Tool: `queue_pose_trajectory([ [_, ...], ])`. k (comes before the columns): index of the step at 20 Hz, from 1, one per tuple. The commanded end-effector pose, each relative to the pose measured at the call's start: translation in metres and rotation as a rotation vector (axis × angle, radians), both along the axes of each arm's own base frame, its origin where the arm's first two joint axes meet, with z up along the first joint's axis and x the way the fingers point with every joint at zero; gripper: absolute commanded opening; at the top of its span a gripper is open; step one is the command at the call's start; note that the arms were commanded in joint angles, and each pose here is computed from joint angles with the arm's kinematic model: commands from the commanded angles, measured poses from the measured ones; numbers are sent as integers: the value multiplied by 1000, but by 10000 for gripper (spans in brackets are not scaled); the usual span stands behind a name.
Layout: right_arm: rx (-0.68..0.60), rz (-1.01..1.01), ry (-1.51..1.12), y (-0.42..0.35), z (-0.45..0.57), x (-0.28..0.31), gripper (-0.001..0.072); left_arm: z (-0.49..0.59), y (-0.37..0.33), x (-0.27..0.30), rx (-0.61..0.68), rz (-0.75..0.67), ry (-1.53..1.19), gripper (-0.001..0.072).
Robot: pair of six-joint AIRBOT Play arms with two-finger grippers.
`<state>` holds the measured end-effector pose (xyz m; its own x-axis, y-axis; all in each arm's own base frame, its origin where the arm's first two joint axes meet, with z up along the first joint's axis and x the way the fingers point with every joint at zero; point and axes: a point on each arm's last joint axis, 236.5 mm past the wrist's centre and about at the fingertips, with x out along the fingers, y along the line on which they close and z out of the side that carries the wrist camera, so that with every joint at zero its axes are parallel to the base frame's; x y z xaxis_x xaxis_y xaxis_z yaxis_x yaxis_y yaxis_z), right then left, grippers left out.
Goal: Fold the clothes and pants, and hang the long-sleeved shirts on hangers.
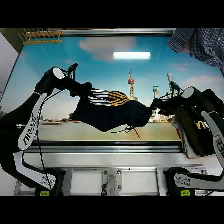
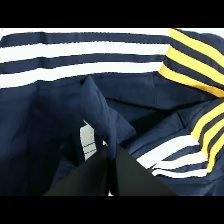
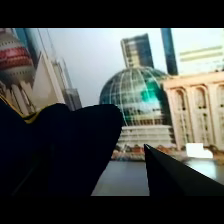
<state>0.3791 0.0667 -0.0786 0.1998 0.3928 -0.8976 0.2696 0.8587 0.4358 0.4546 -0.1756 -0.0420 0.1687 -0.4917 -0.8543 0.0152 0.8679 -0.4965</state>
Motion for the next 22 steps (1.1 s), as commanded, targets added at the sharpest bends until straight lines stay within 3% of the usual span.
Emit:
queue_pose_trajectory([
  [1, 122, -38, 51, 28, -26, 6, 586, 2, 1, 0, 1, -7, -4, 5],
  [3, 117, -11, 62, 36, -31, 3, 582, 2, 1, -1, 1, -8, -3, 4],
  [4, 112, -3, 58, 37, -31, 2, 534, 2, 1, -1, 1, -8, -2, 4],
  [5, 108, 21, 47, 38, -31, 2, 306, 2, 1, -1, 1, -9, 0, 4],
  [6, 104, 41, 35, 38, -30, 3, 126, 2, 1, -2, 0, -9, 0, 4],
  [7, 100, 45, 27, 37, -28, 4, 27, 4, 2, -1, 1, -9, -4, 4],
  [10, 37, 116, -118, 28, 20, 21, 26, 50, 22, 15, 17, 29, -131, 4],
  [14, -89, 203, -503, 17, 197, 42, 26, 242, 65, 31, 10, 111, -553, 4],
  [18, -123, 186, -903, 22, 362, -2, 26, 441, 82, -40, -5, 149, -999, 5],
  [22, -123, 164, -1119, 27, 439, -74, 26, 544, 79, -138, -24, 146, -1273, 4],
])
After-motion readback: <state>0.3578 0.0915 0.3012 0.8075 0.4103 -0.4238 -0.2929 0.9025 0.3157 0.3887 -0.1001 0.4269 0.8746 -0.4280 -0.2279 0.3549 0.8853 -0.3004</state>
